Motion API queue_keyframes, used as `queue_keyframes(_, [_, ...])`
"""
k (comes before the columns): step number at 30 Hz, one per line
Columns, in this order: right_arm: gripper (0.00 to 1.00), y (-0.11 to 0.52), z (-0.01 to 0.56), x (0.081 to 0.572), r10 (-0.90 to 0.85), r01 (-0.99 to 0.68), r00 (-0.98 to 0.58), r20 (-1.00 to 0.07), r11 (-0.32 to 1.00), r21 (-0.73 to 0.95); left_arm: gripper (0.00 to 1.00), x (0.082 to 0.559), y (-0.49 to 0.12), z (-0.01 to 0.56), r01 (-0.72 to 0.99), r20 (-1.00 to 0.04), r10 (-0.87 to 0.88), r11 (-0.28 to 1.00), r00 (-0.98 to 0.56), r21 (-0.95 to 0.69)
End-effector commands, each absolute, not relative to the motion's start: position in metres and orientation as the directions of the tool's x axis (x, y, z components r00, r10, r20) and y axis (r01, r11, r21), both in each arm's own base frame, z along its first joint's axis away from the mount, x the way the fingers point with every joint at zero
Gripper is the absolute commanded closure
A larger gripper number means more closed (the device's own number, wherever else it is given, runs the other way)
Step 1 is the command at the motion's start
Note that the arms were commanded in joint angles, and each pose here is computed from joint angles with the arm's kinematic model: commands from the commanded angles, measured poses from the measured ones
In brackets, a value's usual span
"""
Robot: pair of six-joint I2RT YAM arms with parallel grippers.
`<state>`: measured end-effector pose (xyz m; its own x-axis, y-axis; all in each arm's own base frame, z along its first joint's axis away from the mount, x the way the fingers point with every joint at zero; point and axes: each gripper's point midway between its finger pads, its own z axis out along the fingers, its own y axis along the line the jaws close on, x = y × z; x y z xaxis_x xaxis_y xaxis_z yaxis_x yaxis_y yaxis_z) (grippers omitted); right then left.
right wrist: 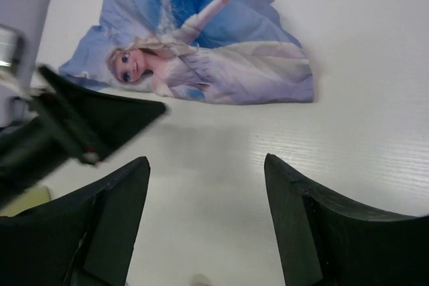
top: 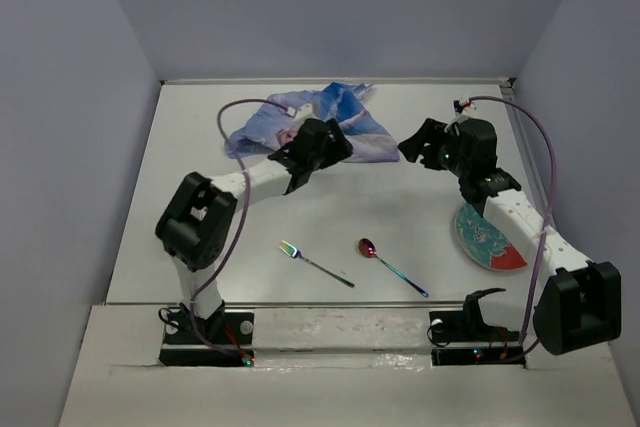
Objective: Set the dinner table for one person
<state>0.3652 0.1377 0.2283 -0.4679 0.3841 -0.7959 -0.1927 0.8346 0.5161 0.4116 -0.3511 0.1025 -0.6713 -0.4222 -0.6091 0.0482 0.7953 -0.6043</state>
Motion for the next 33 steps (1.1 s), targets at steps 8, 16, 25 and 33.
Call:
queue_keyframes(8, [0.28, 0.156, 0.183, 0.395, 0.449, -0.147, -0.554, -0.701, 0.776, 0.613, 0.26, 0.447, -0.125, 0.155, -0.289, -0.575, -0.782, 0.623, -0.24, -0.726])
queue_keyframes(16, [0.26, 0.172, 0.179, 0.404, 0.452, -0.181, -0.569, -0.687, 0.746, 0.64, 0.24, 0.472, -0.06, 0.113, -0.457, -0.372, -0.925, 0.364, -0.076, -0.811])
queue_keyframes(25, [0.23, 0.177, 0.156, 0.409, 0.419, -0.176, -0.615, -0.668, 0.753, 0.634, 0.09, 0.486, -0.03, 0.105, -0.443, -0.255, -0.966, 0.208, 0.048, -0.872])
queue_keyframes(33, [0.23, 0.197, 0.147, 0.409, 0.379, -0.21, -0.647, -0.662, 0.746, 0.632, 0.1, 0.501, -0.022, 0.1, -0.425, -0.152, -0.982, 0.089, 0.116, -0.901])
